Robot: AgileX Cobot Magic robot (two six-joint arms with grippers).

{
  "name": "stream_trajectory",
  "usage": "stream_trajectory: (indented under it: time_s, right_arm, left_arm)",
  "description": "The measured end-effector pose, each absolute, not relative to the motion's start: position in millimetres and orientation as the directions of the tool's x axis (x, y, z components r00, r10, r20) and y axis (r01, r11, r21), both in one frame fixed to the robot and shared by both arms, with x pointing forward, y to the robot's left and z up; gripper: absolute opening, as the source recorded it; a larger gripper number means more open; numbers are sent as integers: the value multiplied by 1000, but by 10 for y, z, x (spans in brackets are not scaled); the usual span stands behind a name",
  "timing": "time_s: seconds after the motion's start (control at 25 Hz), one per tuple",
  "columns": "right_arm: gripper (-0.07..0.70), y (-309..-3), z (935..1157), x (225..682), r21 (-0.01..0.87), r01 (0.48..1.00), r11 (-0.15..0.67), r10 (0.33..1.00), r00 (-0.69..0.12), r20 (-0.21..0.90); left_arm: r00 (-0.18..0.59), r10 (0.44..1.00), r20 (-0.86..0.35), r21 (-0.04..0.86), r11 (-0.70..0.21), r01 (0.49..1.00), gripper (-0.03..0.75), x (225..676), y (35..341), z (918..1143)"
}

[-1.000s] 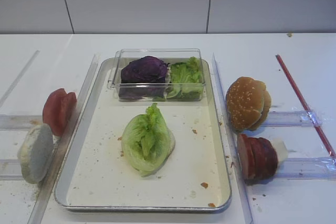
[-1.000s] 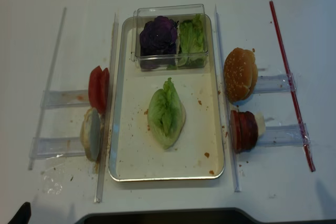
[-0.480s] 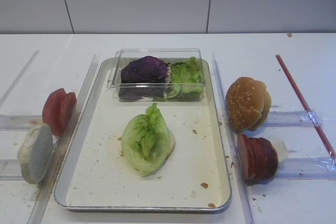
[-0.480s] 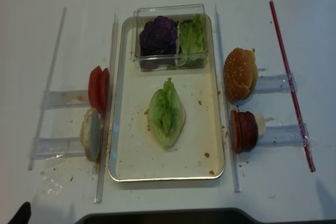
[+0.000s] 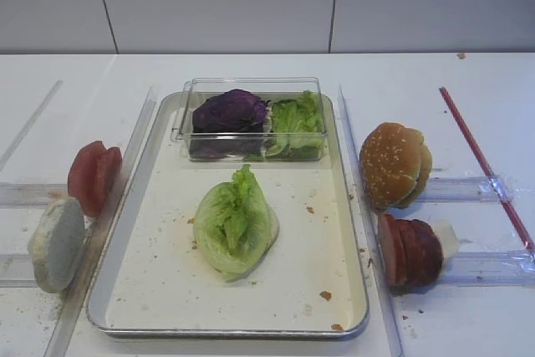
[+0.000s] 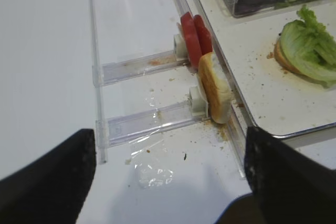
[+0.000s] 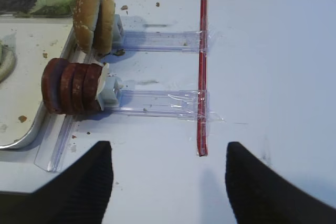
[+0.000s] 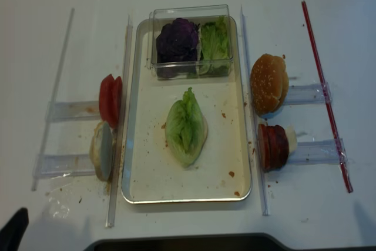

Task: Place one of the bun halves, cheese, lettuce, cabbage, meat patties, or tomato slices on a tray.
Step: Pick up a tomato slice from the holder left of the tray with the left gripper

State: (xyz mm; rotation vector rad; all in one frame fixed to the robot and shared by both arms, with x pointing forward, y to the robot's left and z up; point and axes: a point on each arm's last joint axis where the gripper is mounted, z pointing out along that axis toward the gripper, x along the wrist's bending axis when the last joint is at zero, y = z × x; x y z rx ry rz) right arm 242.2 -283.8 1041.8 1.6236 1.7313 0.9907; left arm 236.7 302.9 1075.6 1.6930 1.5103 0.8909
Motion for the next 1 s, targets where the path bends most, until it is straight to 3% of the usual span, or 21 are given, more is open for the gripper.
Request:
stream_trajectory:
  time_s: [0.12,0.4,0.72,0.84,1.0]
  right_arm:
    - [468,-2838,10418,2422,818,575,-7,991,-108,85]
    - [468,-2838,10418,2422,818,575,-11,990,-106,88]
    - [468,-2838,10419,2423,819,574,-13,990,-105,89]
    - [468,-2838,10419,2423,819,574,-13,990,-105,89]
    - [468,-2838,10420,2424,819,573,-13,991,-105,89]
  left_arm:
    - [122,991,46,848,-103,519,533,2432,3023,10871]
    - [214,975,57,800,-172,575,533,2668,2980,11004]
    - [285,955,81,745,-248,620,512,3047,2869,11302]
    - [282,958,57,716,-236,657,512,3259,2784,11400]
    - [217,976,5,676,-163,718,512,3536,2689,11467]
